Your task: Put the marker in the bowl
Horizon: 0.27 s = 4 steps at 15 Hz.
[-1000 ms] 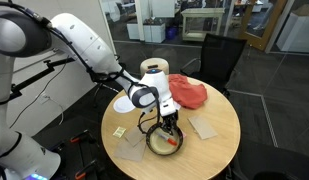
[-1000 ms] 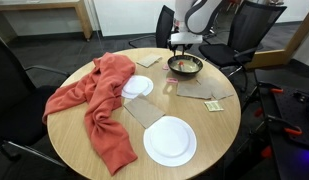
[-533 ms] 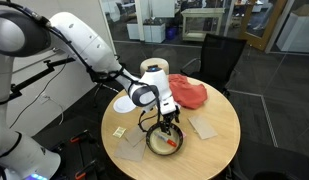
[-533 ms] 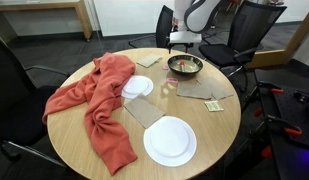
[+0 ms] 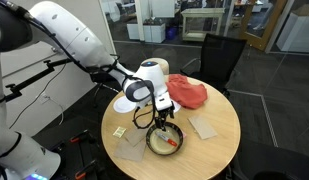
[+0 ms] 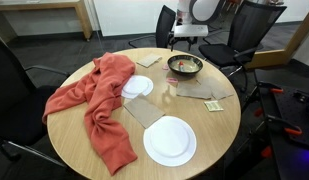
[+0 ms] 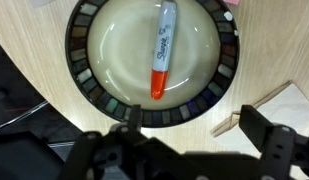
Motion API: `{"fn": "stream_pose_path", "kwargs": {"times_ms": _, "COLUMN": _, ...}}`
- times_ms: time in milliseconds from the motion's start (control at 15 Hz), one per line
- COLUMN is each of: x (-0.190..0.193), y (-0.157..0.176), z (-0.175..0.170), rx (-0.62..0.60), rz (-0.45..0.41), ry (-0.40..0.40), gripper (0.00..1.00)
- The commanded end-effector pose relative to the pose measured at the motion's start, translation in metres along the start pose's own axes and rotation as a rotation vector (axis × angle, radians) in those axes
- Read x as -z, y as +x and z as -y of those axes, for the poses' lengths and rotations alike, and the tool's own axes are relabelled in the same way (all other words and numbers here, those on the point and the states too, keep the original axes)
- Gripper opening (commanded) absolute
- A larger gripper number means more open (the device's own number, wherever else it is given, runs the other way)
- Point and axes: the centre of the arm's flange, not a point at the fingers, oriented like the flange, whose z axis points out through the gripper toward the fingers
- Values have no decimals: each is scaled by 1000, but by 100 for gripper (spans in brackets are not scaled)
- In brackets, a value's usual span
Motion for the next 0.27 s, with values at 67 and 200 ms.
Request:
{"fn": "stream_pose_path", "kwargs": {"times_ms": 67, "x": -2, "y": 0, "z": 0, "rx": 1, "rz": 1, "ry": -3, "gripper": 100}}
{"fn": "stream_pose_path", "kwargs": {"times_ms": 200, "x": -5, "y": -1, "z": -1, "rx": 2, "rz": 2, "ry": -8, "gripper": 100}}
